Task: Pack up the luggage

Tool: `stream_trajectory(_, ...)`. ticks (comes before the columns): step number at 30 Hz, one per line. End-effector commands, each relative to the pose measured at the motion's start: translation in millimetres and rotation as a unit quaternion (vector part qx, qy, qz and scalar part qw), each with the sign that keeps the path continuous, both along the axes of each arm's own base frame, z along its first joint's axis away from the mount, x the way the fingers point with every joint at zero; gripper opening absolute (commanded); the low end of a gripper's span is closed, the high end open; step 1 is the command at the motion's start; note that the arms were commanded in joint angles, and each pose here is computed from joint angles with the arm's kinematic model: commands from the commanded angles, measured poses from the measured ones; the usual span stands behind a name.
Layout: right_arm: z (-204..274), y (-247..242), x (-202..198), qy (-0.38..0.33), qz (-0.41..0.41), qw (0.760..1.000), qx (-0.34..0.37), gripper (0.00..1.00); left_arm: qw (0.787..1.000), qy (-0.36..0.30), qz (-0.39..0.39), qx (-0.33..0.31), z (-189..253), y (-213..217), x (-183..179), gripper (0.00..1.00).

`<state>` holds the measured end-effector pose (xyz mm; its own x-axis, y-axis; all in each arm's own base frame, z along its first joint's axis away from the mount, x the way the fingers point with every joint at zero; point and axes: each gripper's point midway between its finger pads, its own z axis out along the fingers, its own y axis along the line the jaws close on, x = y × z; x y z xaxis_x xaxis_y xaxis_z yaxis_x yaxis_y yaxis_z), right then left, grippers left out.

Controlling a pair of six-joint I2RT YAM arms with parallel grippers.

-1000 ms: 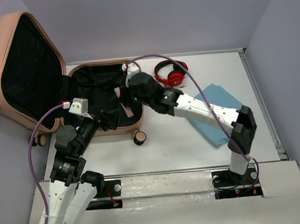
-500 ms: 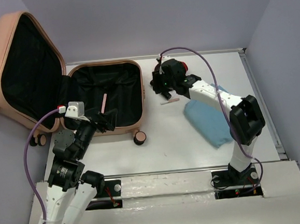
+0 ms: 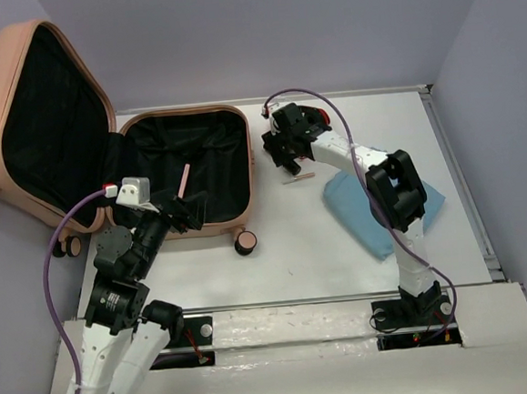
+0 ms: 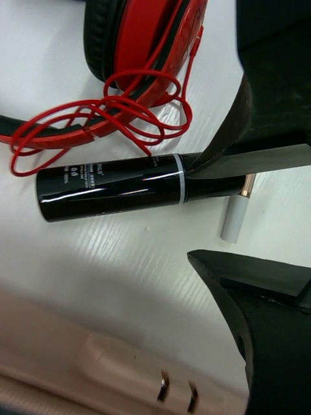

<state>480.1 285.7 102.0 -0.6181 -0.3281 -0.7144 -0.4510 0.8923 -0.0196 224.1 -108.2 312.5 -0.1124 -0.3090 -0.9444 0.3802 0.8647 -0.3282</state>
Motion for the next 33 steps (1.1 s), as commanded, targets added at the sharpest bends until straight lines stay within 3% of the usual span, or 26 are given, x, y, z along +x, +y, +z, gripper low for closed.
stream_trajectory(1, 5, -6, 11, -0.010, 0.008, 1.000, -0.027, 0.53, 1.000, -0.028, -0.012, -0.004, 20, -4, -1, 0.99)
stream_trajectory(13, -69, -15, 7, 0.044, 0.008, 0.996, -0.078, 0.58, 1.000, -0.021, -0.016, 0.001, 16, -7, 3, 0.99)
stream_trajectory(19, -74, -11, 10, 0.048, 0.005, 0.996, -0.072, 0.57, 1.000, -0.021, -0.015, 0.001, 16, -6, 3, 0.99)
stream_trajectory(23, -63, -7, 16, 0.035, -0.008, 0.998, -0.057, 0.48, 1.000, -0.022, -0.014, 0.000, 16, -5, 3, 0.99)
stream_trajectory(25, -55, -7, 18, 0.026, -0.015, 0.998, -0.050, 0.31, 1.000, -0.023, -0.014, 0.000, 16, -5, 3, 0.99)
stream_trajectory(33, 48, 6, -4, -0.055, -0.016, 0.994, 0.096, 0.29, 1.000, -0.024, -0.014, -0.002, 17, -5, 2, 0.99)
